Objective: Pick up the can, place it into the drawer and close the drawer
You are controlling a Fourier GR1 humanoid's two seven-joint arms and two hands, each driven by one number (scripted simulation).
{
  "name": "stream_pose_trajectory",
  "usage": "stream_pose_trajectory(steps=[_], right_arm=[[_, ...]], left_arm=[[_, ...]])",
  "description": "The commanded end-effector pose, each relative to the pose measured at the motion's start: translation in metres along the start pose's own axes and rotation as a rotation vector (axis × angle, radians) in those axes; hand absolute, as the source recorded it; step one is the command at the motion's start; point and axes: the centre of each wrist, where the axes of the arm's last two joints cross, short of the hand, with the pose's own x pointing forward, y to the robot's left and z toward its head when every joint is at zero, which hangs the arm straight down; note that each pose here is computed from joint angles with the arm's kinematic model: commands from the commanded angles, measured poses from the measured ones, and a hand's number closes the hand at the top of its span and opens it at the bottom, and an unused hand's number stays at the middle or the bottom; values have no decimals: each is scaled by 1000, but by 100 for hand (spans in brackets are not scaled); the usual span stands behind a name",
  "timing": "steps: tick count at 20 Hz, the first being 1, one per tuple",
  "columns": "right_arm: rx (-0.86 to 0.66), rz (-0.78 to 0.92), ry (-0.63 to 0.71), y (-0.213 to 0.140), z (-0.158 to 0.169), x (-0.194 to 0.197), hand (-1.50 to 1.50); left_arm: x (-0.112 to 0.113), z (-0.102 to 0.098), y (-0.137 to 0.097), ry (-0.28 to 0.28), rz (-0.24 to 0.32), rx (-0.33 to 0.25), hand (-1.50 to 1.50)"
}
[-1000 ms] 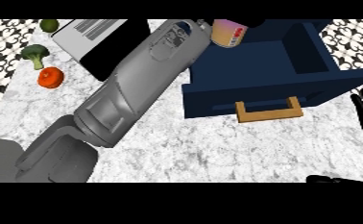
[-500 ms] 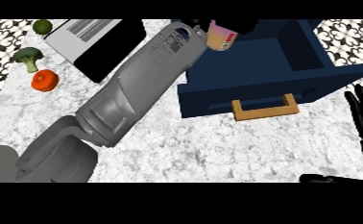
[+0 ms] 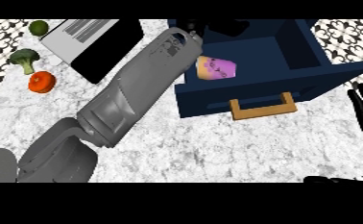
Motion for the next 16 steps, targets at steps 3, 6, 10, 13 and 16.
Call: stream_pose_trajectory(steps=[3, 6, 10, 13, 16], right_arm=[[25, 1, -24, 6, -3, 3, -150], [9, 25, -31, 6, 2, 15, -150], [-6, 156, -77, -2, 0, 20, -150], [34, 265, -152, -4, -7, 28, -150], [62, 338, -170, 4, -4, 30, -150]], left_arm=[[-11, 2, 0, 7, -7, 56, -150], [-9, 1, 1, -1, 7, 55, -150], [3, -2, 1, 16, 47, 63, -150], [-9, 1, 2, 19, 80, 65, -150], [-10, 7, -2, 36, 120, 48, -150]])
